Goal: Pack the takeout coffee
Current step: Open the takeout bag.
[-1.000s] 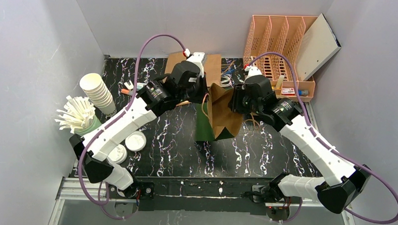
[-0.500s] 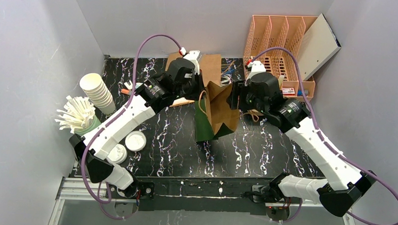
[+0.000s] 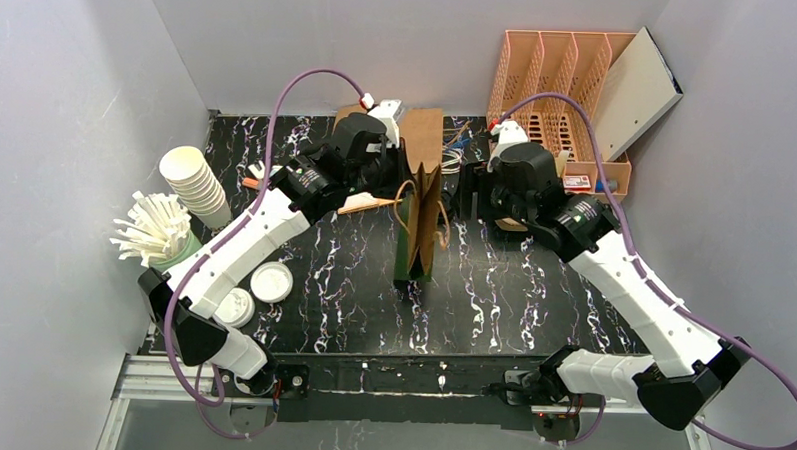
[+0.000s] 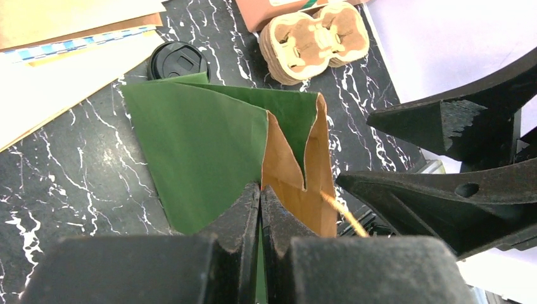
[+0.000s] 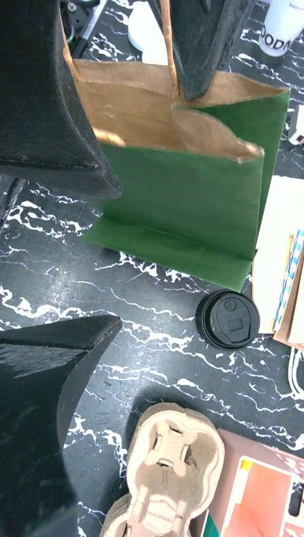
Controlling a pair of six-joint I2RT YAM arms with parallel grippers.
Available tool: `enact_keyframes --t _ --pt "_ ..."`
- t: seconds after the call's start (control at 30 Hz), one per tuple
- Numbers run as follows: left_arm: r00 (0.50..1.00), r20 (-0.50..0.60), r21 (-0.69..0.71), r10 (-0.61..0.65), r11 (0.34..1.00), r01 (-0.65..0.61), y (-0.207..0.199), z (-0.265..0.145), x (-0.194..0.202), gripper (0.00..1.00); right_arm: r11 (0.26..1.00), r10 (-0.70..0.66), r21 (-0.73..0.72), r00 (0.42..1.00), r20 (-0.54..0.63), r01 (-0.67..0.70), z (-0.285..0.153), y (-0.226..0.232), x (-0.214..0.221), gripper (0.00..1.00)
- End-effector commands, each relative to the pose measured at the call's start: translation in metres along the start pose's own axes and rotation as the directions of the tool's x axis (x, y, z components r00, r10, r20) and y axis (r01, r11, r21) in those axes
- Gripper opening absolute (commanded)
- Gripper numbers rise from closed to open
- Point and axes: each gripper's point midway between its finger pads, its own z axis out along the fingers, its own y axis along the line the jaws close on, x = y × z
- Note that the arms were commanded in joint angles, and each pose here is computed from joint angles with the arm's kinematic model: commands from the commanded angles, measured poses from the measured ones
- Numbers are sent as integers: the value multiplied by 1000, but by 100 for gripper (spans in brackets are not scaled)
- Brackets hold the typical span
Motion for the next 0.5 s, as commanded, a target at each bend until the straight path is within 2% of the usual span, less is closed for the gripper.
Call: enact_keyframes --t 0.0,0.2,0.47 --pt "1000 13 60 8 998 -9 -9 -9 -4 0 997 17 -75 995 95 -9 -21 14 -27 77" --pt "1000 7 68 -2 998 2 -9 -7 -1 0 982 47 -188 988 146 -19 -44 34 -44 82" --pt "1000 15 72 -9 997 8 -10 -11 -2 0 959 76 -281 993 92 -48 -37 57 -46 82"
